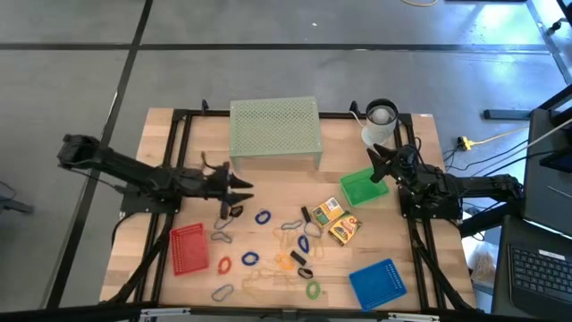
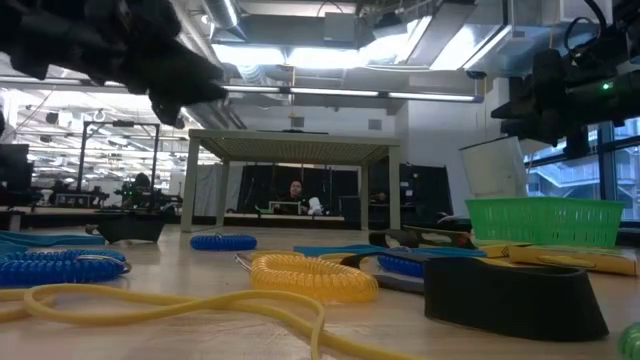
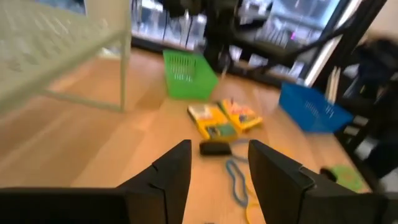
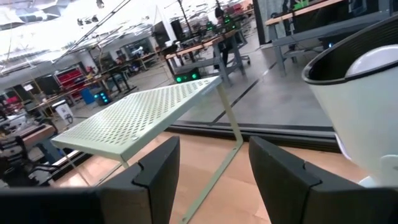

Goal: Pick & Place Office Desk Supplies
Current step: Put the black rubber band into the red bin

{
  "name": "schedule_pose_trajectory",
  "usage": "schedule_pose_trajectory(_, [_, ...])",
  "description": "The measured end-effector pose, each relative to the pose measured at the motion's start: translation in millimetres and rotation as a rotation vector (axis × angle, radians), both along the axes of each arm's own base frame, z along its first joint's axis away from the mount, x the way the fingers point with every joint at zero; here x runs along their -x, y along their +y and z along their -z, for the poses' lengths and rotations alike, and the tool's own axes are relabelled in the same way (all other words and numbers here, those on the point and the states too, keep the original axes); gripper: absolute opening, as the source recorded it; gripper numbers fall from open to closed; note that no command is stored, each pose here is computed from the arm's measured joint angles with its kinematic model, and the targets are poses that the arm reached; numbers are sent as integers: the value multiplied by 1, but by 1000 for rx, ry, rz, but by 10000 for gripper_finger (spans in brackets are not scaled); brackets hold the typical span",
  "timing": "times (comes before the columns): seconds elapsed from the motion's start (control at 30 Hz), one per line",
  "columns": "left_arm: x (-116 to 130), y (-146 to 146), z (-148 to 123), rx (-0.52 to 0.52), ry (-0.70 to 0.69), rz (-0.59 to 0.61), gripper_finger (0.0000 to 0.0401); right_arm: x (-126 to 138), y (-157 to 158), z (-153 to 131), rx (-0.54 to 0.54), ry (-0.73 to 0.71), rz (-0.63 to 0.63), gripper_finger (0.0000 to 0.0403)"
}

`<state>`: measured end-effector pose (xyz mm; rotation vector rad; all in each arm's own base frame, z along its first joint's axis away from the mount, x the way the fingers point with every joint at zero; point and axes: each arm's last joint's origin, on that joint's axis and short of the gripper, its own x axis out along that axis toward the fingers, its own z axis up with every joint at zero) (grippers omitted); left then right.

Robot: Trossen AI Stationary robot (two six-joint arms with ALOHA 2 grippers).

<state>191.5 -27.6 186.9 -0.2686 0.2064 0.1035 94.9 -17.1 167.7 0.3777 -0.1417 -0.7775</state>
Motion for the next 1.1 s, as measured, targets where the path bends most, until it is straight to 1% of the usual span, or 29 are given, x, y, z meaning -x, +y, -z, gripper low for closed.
schedule_pose_trajectory(0.17, [-25, -18, 11, -36, 146, 68, 156, 0, 0, 0, 2, 2, -1, 194])
schedule_pose_trajectory(0.27, [-34, -27, 19, -75, 288, 101, 154, 0, 0, 0, 2, 2, -1, 194])
schedule_pose_trajectory(0.37, [-38, -30, 21, -109, 456, 94, 150, 0, 0, 0, 3, 2, -1, 194])
schedule_pose_trajectory(0.5, [-36, -28, 20, -59, 689, -41, 145, 0, 0, 0, 4, 4, -1, 194])
schedule_pose_trajectory(0.63, [-29, -25, 13, -25, 835, -184, 143, 0, 0, 0, 44, 43, -2, 194])
schedule_pose_trajectory(0.8, [-20, -20, 12, -41, 900, -321, 143, 0, 0, 0, 108, 108, -6, 194])
schedule_pose_trajectory(0.9, [-14, -18, 14, 11, 928, -423, 148, 0, 0, 0, 114, 113, -9, 194])
schedule_pose_trajectory(1.1, [1, -13, 17, 70, 1021, -584, 169, 0, 0, 0, 112, 111, -14, 194])
